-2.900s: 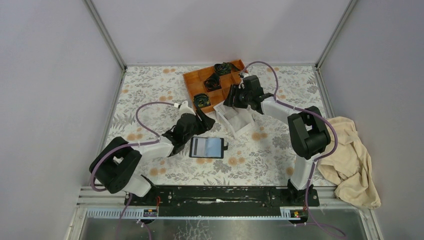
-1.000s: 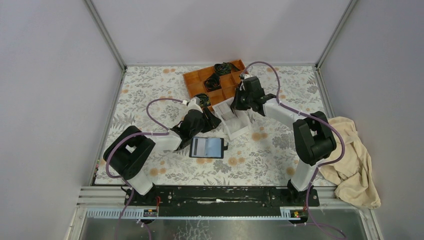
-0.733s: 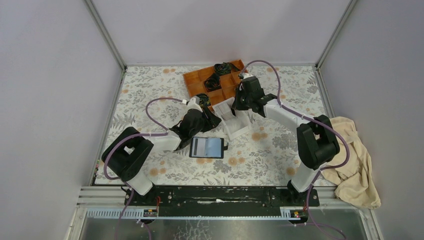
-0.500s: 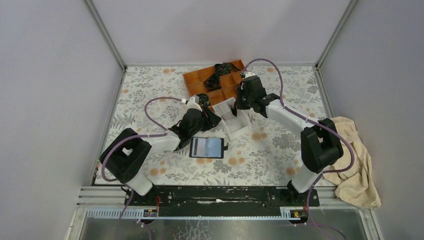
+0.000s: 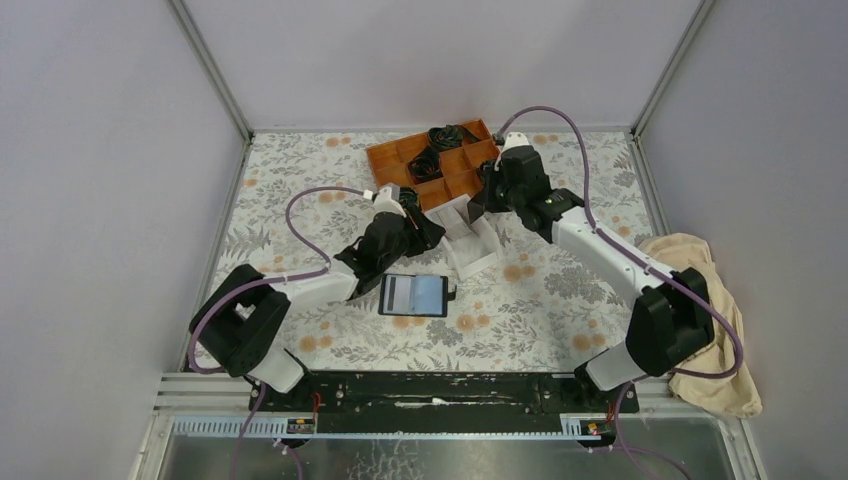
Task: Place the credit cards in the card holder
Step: Pick up the credit card from the storage box.
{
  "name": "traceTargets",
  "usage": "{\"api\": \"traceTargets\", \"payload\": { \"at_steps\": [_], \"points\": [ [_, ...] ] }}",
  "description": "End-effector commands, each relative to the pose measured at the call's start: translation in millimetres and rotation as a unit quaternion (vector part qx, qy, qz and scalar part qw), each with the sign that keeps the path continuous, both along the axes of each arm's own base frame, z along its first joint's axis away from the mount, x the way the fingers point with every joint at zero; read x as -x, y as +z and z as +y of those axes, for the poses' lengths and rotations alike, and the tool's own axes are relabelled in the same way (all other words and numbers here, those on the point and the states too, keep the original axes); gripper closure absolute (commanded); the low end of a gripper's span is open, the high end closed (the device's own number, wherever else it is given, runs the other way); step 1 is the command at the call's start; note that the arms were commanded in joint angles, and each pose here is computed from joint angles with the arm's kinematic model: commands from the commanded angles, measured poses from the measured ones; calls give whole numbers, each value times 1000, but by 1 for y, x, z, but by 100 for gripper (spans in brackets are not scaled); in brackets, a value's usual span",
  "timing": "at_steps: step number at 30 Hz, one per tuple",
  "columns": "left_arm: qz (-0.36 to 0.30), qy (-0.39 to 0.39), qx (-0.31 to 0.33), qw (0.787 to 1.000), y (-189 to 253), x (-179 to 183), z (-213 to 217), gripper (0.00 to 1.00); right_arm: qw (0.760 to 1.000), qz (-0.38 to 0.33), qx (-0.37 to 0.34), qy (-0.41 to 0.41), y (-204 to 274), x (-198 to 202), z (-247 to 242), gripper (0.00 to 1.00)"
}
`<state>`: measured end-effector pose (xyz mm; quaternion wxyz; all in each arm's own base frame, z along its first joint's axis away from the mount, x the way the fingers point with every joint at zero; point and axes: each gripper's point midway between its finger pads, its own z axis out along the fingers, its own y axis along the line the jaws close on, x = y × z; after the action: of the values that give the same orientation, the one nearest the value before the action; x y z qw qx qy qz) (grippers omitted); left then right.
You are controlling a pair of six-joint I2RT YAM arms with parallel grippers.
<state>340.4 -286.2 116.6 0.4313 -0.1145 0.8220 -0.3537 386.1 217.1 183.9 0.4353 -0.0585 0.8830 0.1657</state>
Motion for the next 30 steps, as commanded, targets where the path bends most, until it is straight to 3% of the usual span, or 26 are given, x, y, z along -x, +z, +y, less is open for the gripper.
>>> {"api": "traceTargets", "payload": {
  "at_steps": [1, 11, 19, 23, 30],
  "points": [
    [-39, -4, 3, 999, 28, -4, -2, 40, 999, -31, -8, 3, 28, 15, -6, 100],
    [-99, -92, 74, 988, 63, 32, -14, 37, 995, -12, -73, 66, 48, 69, 1, 100],
    [-155, -173, 112, 966, 89, 77, -12, 35, 982, 22, -136, 126, 52, 127, 5, 100],
    [-153, -220, 138, 953, 89, 99, -16, 35, 974, 36, -171, 143, 50, 154, 5, 100],
    [-148, -227, 222, 937, 85, 132, -9, 35, 958, 41, -235, 157, 54, 184, 6, 100]
  ]
}}
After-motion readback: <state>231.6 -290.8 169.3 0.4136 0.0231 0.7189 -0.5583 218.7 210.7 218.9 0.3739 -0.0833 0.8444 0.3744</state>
